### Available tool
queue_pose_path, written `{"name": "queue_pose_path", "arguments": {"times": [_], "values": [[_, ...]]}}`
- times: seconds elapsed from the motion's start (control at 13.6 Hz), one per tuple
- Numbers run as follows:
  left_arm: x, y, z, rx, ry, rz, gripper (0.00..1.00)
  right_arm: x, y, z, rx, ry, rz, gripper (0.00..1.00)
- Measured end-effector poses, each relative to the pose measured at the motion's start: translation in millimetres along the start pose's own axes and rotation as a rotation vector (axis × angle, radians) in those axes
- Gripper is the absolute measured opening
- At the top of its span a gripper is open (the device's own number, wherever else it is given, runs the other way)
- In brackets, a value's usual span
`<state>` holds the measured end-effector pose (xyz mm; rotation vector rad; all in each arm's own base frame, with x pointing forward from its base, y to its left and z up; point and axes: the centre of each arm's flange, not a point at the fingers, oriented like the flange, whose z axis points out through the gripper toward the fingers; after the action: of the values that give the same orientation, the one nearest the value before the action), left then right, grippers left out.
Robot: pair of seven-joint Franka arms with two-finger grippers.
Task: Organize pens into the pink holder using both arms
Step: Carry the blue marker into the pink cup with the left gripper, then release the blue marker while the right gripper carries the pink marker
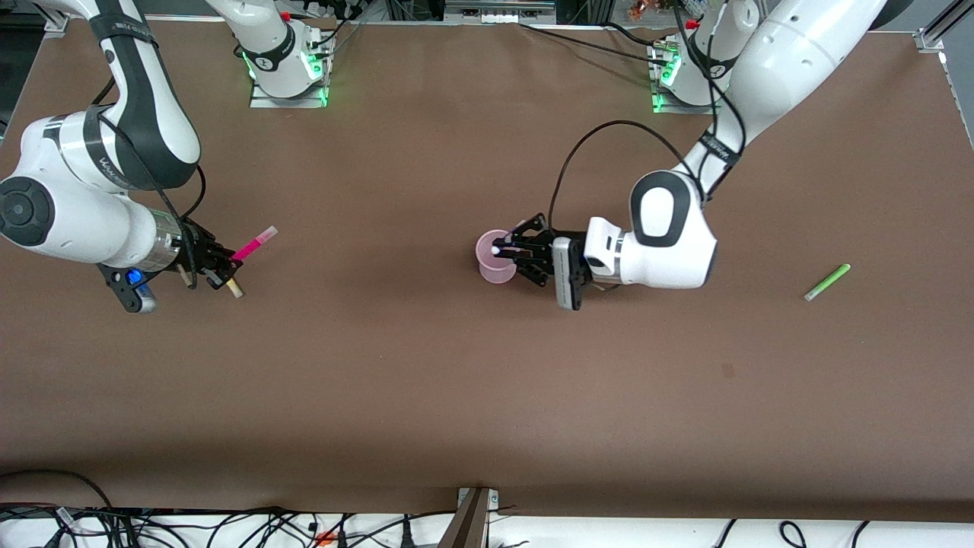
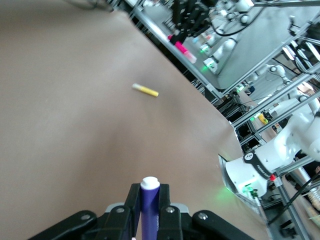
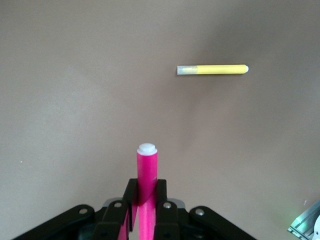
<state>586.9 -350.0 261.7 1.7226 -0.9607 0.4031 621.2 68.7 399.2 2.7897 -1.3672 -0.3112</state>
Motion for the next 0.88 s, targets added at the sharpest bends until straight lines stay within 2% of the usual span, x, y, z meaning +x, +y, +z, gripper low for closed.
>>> {"name": "queue_pose_path", "arguments": {"times": [0.22, 0.59, 0.88], "values": [[4, -7, 6, 0.034, 0.014, 0.123, 0.19, -1, -2, 5, -0.006, -0.005, -0.001, 0.18], [8, -6, 12, 0.082, 0.012, 0.185, 0.19, -4, -3, 5, -0.013, -0.009, -0.005, 0.18], [5, -6, 14, 0.079, 0.006, 0.185, 0.58, -9, -8, -2, -0.006, -0.002, -0.013, 0.18]]}}
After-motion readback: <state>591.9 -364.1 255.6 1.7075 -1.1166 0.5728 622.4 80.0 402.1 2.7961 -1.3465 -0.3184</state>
